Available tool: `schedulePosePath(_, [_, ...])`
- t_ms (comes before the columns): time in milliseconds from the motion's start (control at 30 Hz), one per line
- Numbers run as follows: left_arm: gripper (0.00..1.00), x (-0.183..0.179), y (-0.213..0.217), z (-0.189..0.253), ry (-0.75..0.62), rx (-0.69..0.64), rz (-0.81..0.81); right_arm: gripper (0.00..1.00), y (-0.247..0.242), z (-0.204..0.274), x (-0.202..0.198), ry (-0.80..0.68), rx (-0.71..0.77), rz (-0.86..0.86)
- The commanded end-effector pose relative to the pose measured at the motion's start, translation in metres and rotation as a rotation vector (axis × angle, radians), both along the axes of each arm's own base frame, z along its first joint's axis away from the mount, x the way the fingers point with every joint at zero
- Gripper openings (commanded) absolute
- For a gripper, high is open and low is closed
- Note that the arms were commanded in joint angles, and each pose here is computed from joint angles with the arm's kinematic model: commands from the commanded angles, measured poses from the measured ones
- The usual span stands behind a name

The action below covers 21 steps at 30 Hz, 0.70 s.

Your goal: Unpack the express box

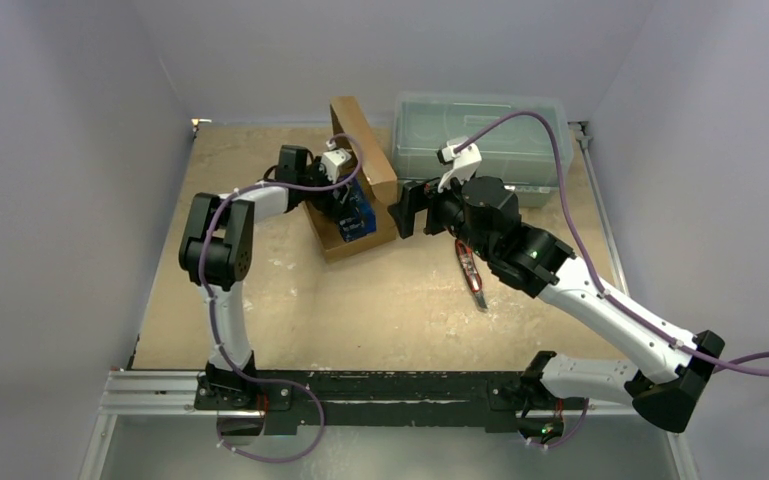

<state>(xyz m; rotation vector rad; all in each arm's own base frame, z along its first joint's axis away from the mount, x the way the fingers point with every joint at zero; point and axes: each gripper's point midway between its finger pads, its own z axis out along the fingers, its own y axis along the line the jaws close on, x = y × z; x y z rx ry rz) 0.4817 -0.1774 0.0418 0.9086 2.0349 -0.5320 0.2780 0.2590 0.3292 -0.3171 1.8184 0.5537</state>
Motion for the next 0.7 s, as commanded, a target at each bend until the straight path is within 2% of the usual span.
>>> schedulePosePath(0, [0.81,-0.003,0.005,-0.016,0.068,0.052,-0.007,0.99,-0.003,0.012,-0.002,-0.031,0.029,-0.001])
schedulePosePath(167, [0.75,-0.007,0.000,-0.026,0.093,0.088,-0.019,0.99,-0.005,0.015,-0.003,-0.036,0.039,-0.004])
schedulePosePath(300, [0.66,-0.010,0.000,-0.033,0.110,0.095,-0.018,0.99,-0.006,0.016,-0.004,-0.038,0.043,-0.002])
schedulePosePath(433, [0.65,-0.016,0.001,-0.036,0.123,0.111,-0.033,0.99,-0.007,0.016,-0.004,-0.040,0.042,-0.005])
schedulePosePath(600, [0.66,-0.018,0.001,-0.025,0.077,0.106,-0.046,0.99,-0.006,0.016,-0.004,-0.040,0.045,-0.001])
schedulePosePath(667, [0.60,-0.018,0.000,-0.019,0.062,0.104,-0.049,0.99,-0.006,0.015,-0.004,-0.040,0.044,-0.002])
